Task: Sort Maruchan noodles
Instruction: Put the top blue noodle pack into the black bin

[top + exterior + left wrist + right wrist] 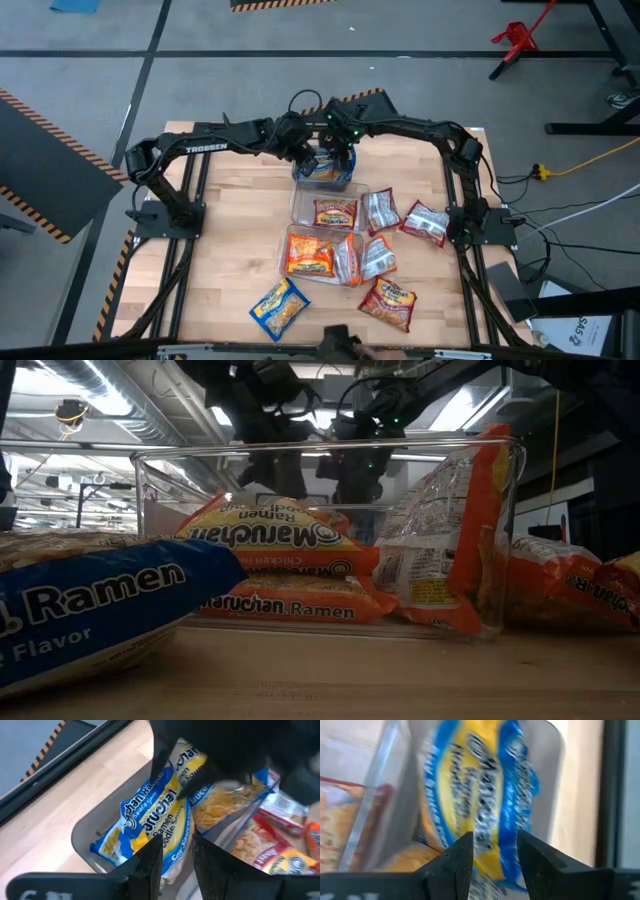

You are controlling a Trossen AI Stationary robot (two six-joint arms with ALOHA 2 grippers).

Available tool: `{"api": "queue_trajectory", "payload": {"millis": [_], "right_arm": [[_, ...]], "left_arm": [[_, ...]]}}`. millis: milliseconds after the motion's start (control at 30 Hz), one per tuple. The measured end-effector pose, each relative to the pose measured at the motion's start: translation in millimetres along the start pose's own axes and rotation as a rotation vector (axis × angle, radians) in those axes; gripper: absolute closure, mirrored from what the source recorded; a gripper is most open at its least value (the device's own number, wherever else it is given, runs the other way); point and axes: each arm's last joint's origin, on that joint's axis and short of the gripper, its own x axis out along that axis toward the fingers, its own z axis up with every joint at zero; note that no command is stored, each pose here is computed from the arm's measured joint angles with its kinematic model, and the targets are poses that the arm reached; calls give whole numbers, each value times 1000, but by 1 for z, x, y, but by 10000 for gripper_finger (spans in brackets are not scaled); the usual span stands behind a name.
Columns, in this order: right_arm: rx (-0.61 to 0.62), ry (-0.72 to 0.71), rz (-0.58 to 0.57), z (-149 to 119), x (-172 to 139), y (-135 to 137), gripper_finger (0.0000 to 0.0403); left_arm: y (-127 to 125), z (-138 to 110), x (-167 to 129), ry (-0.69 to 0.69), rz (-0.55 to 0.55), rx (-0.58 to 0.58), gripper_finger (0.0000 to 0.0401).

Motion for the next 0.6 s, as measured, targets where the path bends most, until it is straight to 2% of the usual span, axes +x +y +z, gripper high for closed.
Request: {"api": "queue_trajectory", "payload": {"millis": [300,433,600], "right_arm": [[178,-89,69,-27,-14,-37,265],[191,-106,80,-30,-17,-40,265],[175,-130,68,-25,-27,-38,265]], "left_arm": [[1,-4,12,36,2,130,305],[4,-6,22,68,-9,192,305],[14,-9,38,109,15,201,305]]}}
